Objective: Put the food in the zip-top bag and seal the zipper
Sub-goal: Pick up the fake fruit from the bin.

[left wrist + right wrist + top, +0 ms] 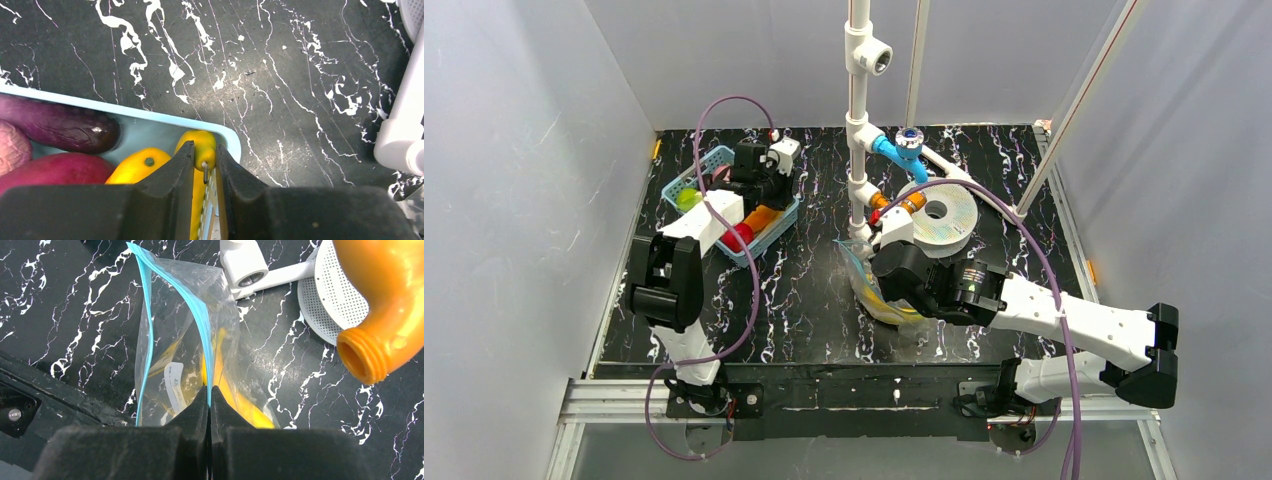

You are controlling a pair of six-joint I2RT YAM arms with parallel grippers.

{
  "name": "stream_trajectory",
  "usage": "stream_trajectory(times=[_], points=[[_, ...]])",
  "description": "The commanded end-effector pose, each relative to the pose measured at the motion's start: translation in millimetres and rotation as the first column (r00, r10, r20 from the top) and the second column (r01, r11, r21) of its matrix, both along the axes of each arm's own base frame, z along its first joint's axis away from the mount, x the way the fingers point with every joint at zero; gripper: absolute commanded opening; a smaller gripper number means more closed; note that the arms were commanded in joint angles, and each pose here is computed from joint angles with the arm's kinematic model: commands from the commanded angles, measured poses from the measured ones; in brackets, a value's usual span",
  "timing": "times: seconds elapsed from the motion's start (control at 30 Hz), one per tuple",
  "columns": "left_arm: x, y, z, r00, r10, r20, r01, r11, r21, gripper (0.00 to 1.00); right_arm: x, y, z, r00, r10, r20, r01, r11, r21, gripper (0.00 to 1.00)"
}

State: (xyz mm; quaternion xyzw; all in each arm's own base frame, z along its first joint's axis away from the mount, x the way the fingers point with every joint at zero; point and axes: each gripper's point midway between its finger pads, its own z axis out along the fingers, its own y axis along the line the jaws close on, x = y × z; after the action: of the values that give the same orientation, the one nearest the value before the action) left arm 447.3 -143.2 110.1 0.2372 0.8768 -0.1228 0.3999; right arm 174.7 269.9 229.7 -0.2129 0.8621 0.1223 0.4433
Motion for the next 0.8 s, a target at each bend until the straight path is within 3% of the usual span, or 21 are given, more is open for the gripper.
stream_trajectory(times=[0.0, 0.17, 0.3, 0.4, 0.47, 0.6, 0.77], points=[[4, -1, 23, 0.998, 0.005, 0.063, -0.005, 1.0, 0.013, 0.1, 2, 5, 17, 1.0, -0.008, 0.007, 0.008, 0.998, 0.057, 0.01], [3, 10, 53, 0.985, 0.061, 0.162, -0.065, 0.998, 0.014, 0.01, 0, 2, 15, 1.0, -0.014, -0.003, 0.014, 0.998, 0.059, 0.01], [0, 37, 91, 0.943, 0.198, 0.266, -0.211, 0.977, 0.02, 0.0, -1, 3, 19, 1.0, -0.015, -0.006, 0.015, 0.998, 0.069, 0.01], [-6, 65, 130, 0.854, 0.356, 0.379, -0.373, 0.927, -0.03, 0.0, 1, 4, 20, 1.0, -0.016, -0.002, 0.016, 0.998, 0.068, 0.01], [-16, 91, 158, 0.763, 0.499, 0.411, -0.515, 0.853, -0.082, 0.0, 2, 5, 18, 1.0, -0.021, -0.001, 0.021, 0.998, 0.061, 0.01], [-46, 119, 219, 0.642, 0.692, 0.33, -0.665, 0.717, -0.21, 0.0, 3, 14, 15, 1.0, -0.015, -0.008, 0.016, 0.998, 0.064, 0.01], [-91, 117, 271, 0.62, 0.76, 0.194, -0.668, 0.642, -0.377, 0.0, 5, 28, 18, 1.0, 0.002, -0.009, -0.001, 0.997, 0.075, 0.01]])
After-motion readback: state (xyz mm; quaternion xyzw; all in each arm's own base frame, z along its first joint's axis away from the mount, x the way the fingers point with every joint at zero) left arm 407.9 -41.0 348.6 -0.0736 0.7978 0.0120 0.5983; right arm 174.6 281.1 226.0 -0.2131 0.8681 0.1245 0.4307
